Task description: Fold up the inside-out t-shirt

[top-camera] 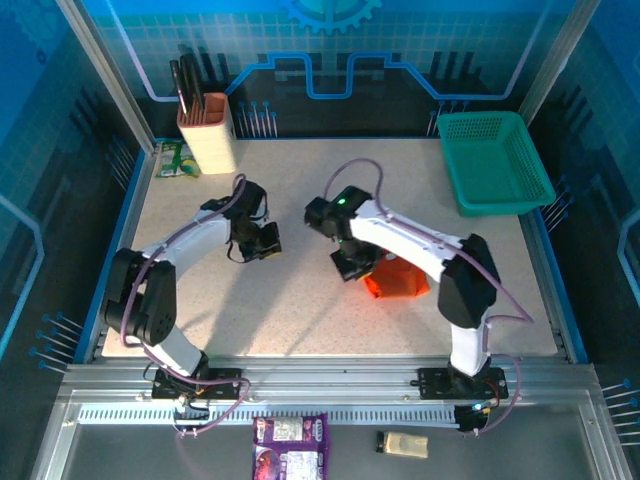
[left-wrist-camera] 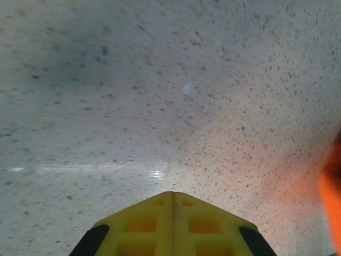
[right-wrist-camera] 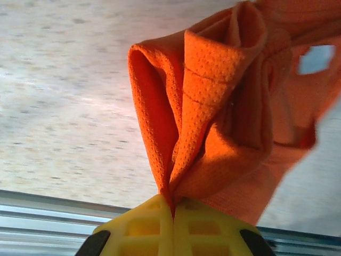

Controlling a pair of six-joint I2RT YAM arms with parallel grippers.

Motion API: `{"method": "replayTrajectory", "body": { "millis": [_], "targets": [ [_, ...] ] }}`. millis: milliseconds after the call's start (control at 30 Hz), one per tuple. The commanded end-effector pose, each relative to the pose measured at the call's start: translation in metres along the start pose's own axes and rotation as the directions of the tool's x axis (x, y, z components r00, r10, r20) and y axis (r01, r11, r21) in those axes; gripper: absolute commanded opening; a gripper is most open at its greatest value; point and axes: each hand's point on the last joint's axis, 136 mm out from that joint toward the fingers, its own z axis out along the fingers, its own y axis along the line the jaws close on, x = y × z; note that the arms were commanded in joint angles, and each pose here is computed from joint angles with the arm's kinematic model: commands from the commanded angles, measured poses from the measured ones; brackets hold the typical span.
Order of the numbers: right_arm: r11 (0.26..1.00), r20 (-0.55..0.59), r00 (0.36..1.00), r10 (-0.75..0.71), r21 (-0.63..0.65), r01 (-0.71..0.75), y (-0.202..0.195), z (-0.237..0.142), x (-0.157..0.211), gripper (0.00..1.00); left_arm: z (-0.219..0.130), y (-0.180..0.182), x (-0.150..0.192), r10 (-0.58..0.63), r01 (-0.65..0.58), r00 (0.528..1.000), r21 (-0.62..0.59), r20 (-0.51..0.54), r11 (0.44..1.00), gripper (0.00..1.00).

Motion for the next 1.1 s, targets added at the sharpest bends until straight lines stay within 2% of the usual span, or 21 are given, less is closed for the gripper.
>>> {"method": "replayTrajectory", "body": {
  "millis": [0,133,300,367,467,567,667,800,900,1000,1067],
  "targets": [
    [0.976,0.017,0.993,0.114,-0.191,-0.109,0.057,0.014,-0.028,0.0,-0.014,0.013,-0.002,0.009,-0.009,1.0,0.024,0.024,1.0,0.03],
    [0.927,0.072,0.982,0.177,-0.346,-0.142,0.104,0.034,-0.07,0.0,-0.023,0.025,-0.002,-0.004,0.003,0.999,0.025,0.047,1.0,0.04],
    [0.89,0.136,0.971,0.195,-0.44,-0.117,0.141,0.041,-0.117,0.02,-0.029,0.02,0.006,-0.011,0.008,0.999,0.068,0.039,0.998,0.05],
    [0.886,0.177,0.968,0.177,-0.456,-0.079,0.145,0.027,-0.127,0.21,-0.032,0.017,0.009,-0.011,0.007,0.999,0.09,0.042,0.996,0.07],
    [0.864,0.241,0.957,0.163,-0.504,-0.02,0.144,-0.007,-0.13,0.38,-0.037,0.009,0.015,-0.002,-0.005,0.999,0.118,0.054,0.993,0.09],
    [0.826,0.29,0.941,0.174,-0.564,0.022,0.132,-0.042,-0.119,0.44,-0.036,-0.007,0.022,0.027,-0.031,0.999,0.131,0.039,0.991,0.1],
    [0.813,0.313,0.925,0.216,-0.582,0.007,0.102,-0.054,-0.102,0.45,-0.03,-0.03,0.033,0.073,-0.076,0.997,0.145,0.022,0.987,0.1],
    [0.801,0.26,0.923,0.283,-0.594,-0.078,0.051,-0.035,-0.073,0.45,-0.005,-0.067,0.055,0.133,-0.124,0.99,0.167,-0.043,0.978,0.09],
    [0.769,0.224,0.918,0.326,-0.628,-0.12,0.02,-0.019,-0.056,0.45,0.02,-0.078,0.069,0.161,-0.147,0.982,0.137,-0.099,0.98,0.08],
    [0.695,0.18,0.915,0.36,-0.706,-0.135,0.004,-0.002,-0.05,0.45,0.045,-0.07,0.074,0.171,-0.165,0.978,0.059,-0.119,0.985,0.07],
    [0.637,0.155,0.912,0.38,-0.759,-0.136,-0.001,0.01,-0.057,0.46,0.06,-0.049,0.074,0.168,-0.175,0.978,-0.047,-0.123,0.983,0.06]
  ]
}}
